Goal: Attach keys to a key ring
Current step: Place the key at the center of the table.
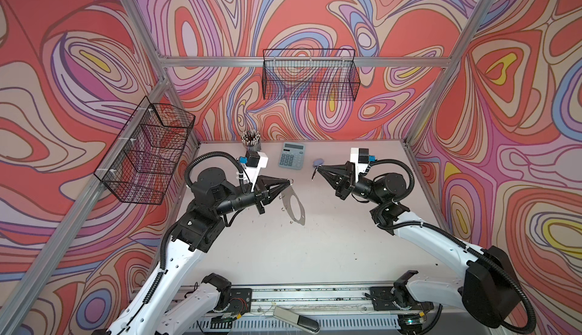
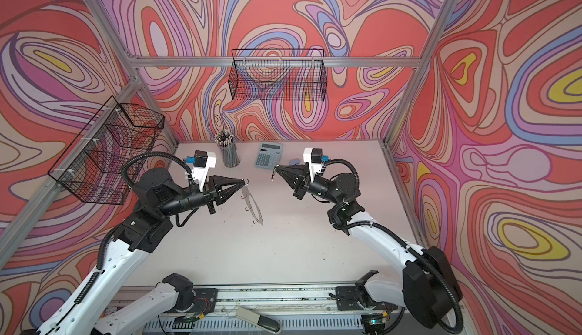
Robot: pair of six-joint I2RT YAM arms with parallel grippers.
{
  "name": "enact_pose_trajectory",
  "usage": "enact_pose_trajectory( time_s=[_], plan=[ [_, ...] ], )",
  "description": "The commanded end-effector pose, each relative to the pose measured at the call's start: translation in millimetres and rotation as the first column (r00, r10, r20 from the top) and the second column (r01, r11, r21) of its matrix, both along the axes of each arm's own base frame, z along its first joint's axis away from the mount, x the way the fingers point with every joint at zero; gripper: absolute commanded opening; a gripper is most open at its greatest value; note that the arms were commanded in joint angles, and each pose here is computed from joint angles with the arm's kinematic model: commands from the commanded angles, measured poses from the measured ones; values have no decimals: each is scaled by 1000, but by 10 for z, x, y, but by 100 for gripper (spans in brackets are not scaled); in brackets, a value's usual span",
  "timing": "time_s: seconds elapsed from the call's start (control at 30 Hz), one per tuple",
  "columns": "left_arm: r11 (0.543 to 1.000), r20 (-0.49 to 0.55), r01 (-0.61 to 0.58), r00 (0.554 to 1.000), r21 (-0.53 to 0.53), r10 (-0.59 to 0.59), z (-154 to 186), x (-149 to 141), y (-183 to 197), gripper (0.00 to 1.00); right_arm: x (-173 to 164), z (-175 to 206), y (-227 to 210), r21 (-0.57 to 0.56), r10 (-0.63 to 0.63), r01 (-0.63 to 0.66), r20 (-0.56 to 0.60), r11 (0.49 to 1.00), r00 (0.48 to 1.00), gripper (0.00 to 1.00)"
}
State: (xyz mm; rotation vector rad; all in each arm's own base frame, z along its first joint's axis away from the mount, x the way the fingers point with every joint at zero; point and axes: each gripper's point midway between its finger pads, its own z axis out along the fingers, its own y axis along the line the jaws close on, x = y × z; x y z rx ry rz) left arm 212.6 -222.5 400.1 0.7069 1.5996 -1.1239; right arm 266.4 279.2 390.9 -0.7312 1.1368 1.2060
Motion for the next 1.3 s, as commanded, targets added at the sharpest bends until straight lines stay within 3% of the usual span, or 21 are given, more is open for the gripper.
enact_pose_trajectory(
  time_s=[0.0,0.1,0.17,0.3,0.47,0.57,0.73,0.83,1.1,1.27],
  plan=[
    [1000,67,-4,998,-13,5,184,-19,16,0,-120,43,3,32,55,-56,19,998,998,0],
    [1000,65,-3,998,-10,4,167,-18,15,0,-54,-66,32,-9,49,-50,-67,999,997,0],
    [1000,64,-6,998,-7,6,147,-26,24,0,30,-253,71,-97,23,-41,-183,994,983,0],
    [1000,78,-25,997,-2,25,117,-56,63,0,93,-863,-31,-338,-141,-4,-402,941,905,0],
    [999,84,-33,996,-2,33,103,-71,82,0,-98,-1451,-395,-532,-351,29,-515,846,782,0],
    [999,84,-32,996,-13,33,108,-74,83,0,-233,-1719,-588,-625,-457,-2,-573,781,681,0],
    [999,78,-26,997,-22,28,79,-86,78,0,-542,-2228,-889,-745,-625,-158,-638,648,449,0],
    [1000,70,-23,997,-22,24,40,-78,72,0,-713,-2568,-1007,-774,-687,-261,-633,577,357,0],
    [1000,51,-8,999,-12,8,-50,-59,41,0,-427,-3120,-859,-780,-742,-393,-607,487,285,0],
    [1000,48,-15,999,-6,15,-97,-68,54,0,-180,-3426,-764,-791,-766,-439,-574,426,289,0]
  ],
)
